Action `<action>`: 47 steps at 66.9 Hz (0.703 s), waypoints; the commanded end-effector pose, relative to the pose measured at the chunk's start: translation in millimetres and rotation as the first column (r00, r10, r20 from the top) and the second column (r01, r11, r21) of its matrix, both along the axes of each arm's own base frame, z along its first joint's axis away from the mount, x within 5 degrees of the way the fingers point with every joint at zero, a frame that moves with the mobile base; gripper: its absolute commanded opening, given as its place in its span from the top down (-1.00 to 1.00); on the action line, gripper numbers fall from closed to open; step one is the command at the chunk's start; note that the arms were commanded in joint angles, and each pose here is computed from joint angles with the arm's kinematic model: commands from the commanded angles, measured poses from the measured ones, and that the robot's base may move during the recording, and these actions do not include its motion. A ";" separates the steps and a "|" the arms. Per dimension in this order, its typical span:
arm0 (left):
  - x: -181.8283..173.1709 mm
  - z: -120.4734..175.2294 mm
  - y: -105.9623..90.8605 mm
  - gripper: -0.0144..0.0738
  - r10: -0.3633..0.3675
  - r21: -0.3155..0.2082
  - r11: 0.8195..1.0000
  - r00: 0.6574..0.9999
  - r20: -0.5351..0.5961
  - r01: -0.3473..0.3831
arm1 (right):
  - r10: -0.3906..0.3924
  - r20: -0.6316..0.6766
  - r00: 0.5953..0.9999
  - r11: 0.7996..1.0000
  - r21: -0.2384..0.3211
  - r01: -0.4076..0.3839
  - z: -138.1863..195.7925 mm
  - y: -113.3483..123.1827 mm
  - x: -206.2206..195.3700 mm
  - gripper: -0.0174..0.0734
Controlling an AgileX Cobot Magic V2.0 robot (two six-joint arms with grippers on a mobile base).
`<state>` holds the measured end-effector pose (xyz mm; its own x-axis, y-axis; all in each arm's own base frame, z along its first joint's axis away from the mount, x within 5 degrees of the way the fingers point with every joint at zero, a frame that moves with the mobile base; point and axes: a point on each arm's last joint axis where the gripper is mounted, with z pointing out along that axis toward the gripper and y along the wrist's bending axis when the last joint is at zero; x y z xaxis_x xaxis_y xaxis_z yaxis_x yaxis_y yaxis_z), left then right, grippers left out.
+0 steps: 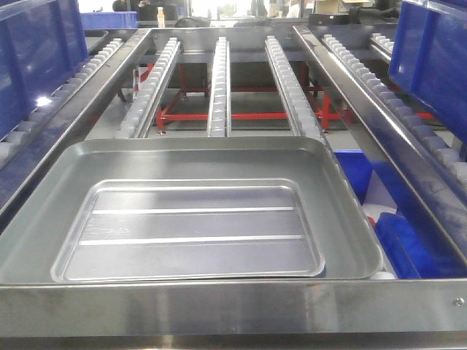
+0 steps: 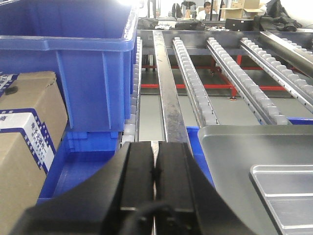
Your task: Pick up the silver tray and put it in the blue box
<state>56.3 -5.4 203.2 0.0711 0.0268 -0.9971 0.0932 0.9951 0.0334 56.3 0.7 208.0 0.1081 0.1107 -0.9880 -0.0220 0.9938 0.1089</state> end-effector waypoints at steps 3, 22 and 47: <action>-1.1 3.2 0.2 0.69 0.001 -0.014 1.000 0.997 0.083 0.000 | 0.005 0.125 0.992 1.000 -0.010 -0.003 15.0 0.7 -4.5 0.50; -1.1 3.2 0.2 0.69 0.001 -0.014 1.000 0.997 0.083 0.000 | 0.005 0.125 0.992 1.000 -0.010 -0.003 15.0 0.7 -4.5 0.50; -1.1 3.2 0.2 0.69 0.001 -0.014 1.000 0.997 0.083 0.000 | 0.005 0.125 0.992 1.000 -0.010 -0.003 15.0 0.7 -4.5 0.50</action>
